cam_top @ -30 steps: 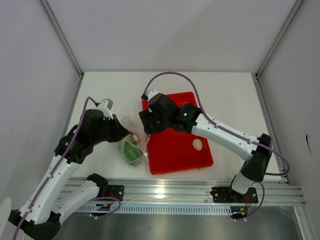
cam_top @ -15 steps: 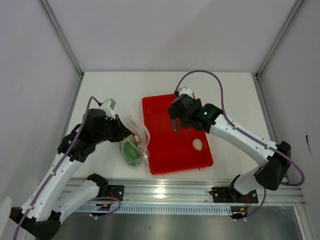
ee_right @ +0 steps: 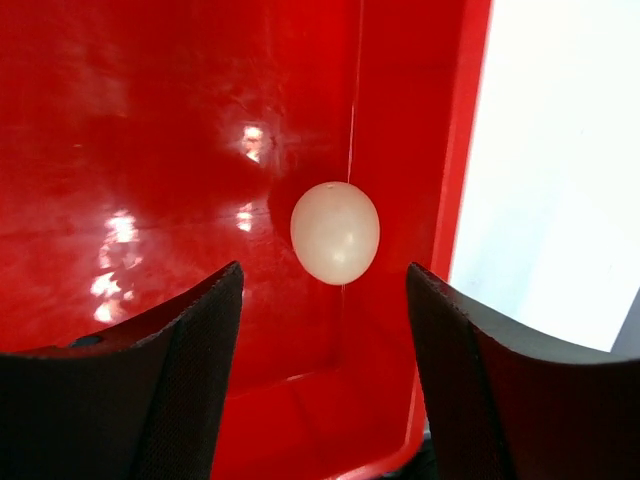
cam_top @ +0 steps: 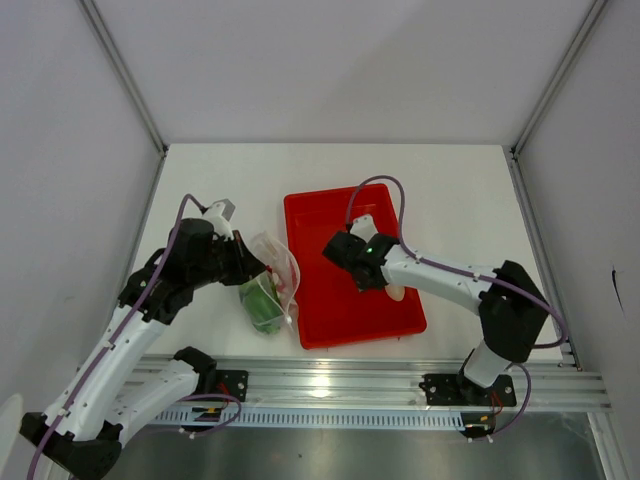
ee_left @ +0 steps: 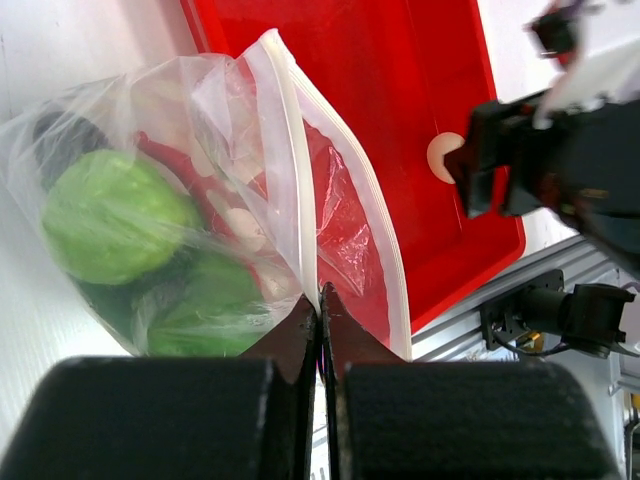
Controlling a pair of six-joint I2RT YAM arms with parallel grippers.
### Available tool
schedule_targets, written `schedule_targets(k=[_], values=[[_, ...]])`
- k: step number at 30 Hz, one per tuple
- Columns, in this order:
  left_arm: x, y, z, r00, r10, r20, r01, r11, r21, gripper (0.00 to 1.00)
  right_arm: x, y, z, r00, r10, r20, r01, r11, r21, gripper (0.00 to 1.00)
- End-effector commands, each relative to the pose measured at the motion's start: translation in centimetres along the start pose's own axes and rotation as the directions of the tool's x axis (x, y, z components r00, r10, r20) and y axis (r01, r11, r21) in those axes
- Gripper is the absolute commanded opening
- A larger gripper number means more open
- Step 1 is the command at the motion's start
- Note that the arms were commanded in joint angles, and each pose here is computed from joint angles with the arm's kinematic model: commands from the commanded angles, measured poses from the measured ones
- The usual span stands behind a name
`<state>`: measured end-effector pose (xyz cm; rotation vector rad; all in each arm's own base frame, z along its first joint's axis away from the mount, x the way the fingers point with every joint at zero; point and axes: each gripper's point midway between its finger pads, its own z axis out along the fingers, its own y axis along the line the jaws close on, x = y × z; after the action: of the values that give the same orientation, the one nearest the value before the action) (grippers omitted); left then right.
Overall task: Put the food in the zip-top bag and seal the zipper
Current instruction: Pick up the fake vegetable from the bin.
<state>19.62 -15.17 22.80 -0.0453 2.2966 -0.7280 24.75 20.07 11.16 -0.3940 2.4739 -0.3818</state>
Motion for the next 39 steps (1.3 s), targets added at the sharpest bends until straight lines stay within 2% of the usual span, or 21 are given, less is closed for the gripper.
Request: schedule_targets(k=[1, 5, 13, 28, 39], values=[[-0.1, -0.7, 0.1, 1.0, 0.006, 0.005, -0.006, 0.999, 0.038, 0.01, 1.0, 0.4, 2.3, 0.999, 0.044, -0.006, -0.043, 0.996, 0.084, 0.68], [0.0, -0.6, 0.1, 1.0, 0.005, 0.002, -0.005, 0.999, 0.036, 0.01, 1.5, -0.1, 4.0, 1.0, 0.013, -0.001, -0.013, 0.982, 0.188, 0.67], [0.2, -0.5, 0.1, 1.0, 0.006, -0.001, -0.006, 0.999, 0.034, 0.01, 2.1, 0.0, 5.9, 1.0, -0.026, -0.012, 0.028, 0.964, 0.266, 0.7], [0.4, -0.4, 0.5, 1.0, 0.004, -0.012, -0.003, 0.999, 0.034, 0.01, 3.3, 0.2, 5.9, 0.999, -0.04, -0.03, 0.047, 0.955, 0.293, 0.7], [0.5, -0.4, 0.5, 1.0, 0.005, -0.014, -0.004, 0.999, 0.037, 0.01, 3.7, -0.5, 6.2, 0.999, -0.047, -0.026, 0.053, 0.936, 0.348, 0.66]])
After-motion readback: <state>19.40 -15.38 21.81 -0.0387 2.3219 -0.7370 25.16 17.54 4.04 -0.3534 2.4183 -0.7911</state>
